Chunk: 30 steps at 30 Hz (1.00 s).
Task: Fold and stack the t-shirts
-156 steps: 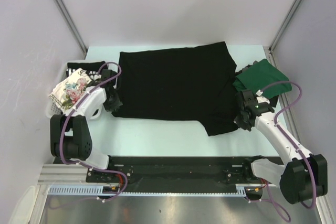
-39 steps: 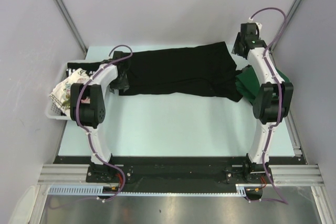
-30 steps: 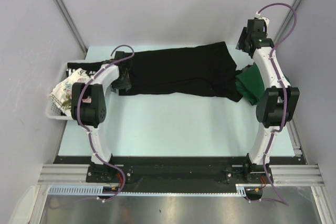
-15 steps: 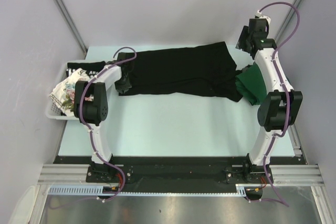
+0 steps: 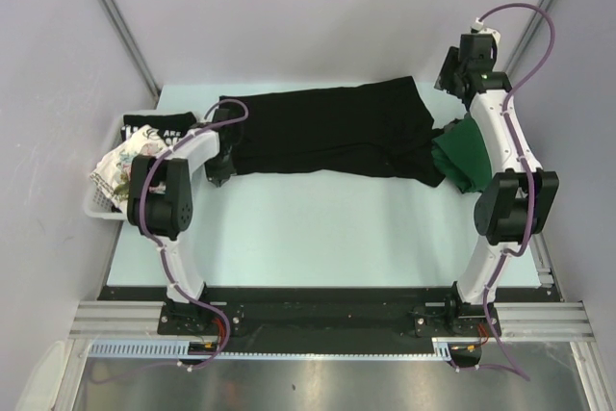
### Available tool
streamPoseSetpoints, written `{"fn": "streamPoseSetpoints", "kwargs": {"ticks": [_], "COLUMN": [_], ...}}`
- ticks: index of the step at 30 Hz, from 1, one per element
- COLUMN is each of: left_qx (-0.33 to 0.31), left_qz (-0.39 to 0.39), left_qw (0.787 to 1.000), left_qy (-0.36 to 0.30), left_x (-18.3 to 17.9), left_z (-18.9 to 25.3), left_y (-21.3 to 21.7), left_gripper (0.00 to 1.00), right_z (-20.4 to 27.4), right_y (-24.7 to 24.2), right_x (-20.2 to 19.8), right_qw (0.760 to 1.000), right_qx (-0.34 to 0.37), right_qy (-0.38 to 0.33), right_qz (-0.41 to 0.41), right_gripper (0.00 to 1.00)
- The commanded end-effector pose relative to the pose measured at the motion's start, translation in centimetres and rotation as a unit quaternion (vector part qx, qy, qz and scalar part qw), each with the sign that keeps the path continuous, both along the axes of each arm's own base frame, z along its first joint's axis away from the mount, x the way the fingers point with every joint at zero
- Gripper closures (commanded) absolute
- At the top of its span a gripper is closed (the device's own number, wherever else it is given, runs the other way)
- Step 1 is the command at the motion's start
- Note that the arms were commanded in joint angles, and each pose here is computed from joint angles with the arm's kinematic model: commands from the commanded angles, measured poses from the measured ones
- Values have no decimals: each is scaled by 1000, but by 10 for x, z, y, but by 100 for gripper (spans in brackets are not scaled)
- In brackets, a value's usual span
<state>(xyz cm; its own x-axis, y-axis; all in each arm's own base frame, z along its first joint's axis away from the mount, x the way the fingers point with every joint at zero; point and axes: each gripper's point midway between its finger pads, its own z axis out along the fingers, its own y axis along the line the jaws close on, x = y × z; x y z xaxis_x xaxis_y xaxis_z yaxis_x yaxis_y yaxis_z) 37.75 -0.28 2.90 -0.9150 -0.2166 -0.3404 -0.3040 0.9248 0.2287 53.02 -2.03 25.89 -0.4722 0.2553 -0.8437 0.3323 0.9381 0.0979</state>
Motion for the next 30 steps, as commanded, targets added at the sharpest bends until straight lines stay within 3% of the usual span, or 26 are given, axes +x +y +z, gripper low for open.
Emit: {"fn": "streamPoseSetpoints", "kwargs": {"ticks": [1, 4, 7, 23, 30], "left_qx": [-4, -13, -5, 19, 23], "left_qz": [-7, -12, -15, -38, -37], "left_qw": [998, 997, 997, 998, 998], "left_qy": [-55, -71, -76, -45, -38], "left_x": [9, 17, 27, 72, 71], "left_z": [34, 43, 46, 10, 2], "left_y": [-2, -6, -4, -4, -1], "left_gripper": [73, 53, 44, 44, 54], "right_z": [35, 31, 31, 17, 14], "right_y": [-3, -4, -4, -15, -16], "right_x": [-9, -12, -12, -12, -10], "right_qw": [999, 999, 999, 1000, 1000], "right_qx": [4, 7, 11, 12, 12], "right_qy": [-42, -38, -39, -25, -21], "right_qz": [2, 2, 2, -4, -5], "right_gripper": [36, 35, 35, 35, 34]}}
